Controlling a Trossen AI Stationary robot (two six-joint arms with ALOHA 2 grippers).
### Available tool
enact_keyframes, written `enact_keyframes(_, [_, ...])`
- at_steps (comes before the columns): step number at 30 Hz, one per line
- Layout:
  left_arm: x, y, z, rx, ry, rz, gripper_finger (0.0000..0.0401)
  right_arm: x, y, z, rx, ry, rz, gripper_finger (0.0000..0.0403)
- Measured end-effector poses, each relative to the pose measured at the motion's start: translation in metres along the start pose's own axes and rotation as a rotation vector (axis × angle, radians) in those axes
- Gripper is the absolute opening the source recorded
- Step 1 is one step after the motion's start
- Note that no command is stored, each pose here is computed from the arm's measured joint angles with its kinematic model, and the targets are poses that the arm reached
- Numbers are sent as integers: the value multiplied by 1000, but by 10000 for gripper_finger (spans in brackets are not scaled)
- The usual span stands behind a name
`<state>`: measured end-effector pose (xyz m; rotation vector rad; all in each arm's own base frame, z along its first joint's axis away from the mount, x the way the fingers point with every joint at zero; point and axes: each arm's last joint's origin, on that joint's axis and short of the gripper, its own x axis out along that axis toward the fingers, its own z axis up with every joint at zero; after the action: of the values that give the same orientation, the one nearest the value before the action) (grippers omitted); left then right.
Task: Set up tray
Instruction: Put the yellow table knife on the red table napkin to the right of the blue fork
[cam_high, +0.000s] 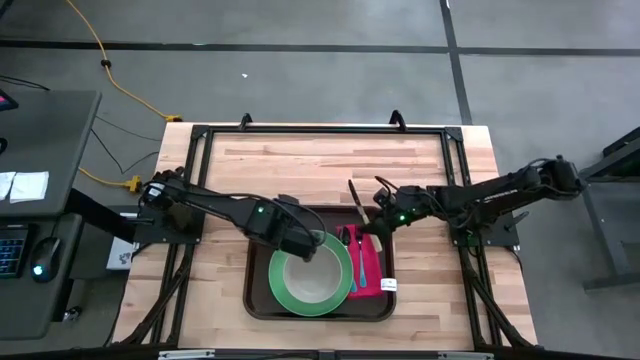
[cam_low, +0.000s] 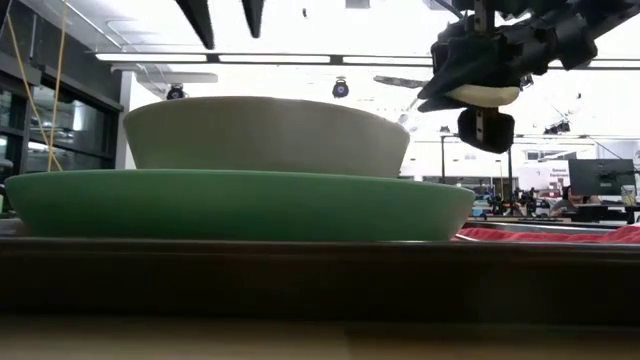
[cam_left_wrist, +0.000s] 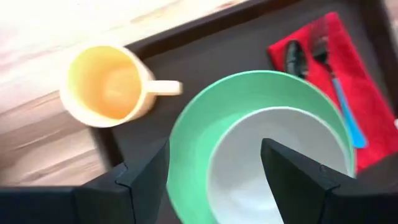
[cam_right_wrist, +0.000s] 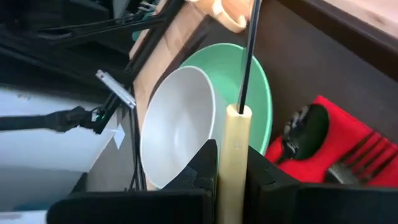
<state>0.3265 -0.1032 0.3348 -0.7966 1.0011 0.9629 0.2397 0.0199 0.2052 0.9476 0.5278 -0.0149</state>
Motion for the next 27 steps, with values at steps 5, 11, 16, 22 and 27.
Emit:
enact_keyframes(5, [-6, 12, 1, 17, 12, 62, 282, 1, 0, -10, 74, 9, -70, 15])
enact_keyframes(11, [-12, 19, 10, 100, -59, 54, 282, 2, 3, -22, 163, -19, -130, 13])
enact_keyframes(16, [-14, 22, 19, 170, -90, 60, 282, 2, 8, -30, 237, -66, -150, 14])
enact_keyframes(22, [-9, 26, 36, 254, -102, 87, 282, 2, 15, -42, 298, -122, -162, 13])
enact_keyframes(27, [-7, 27, 45, 299, -134, 111, 282, 1, 19, -48, 328, -165, -168, 13])
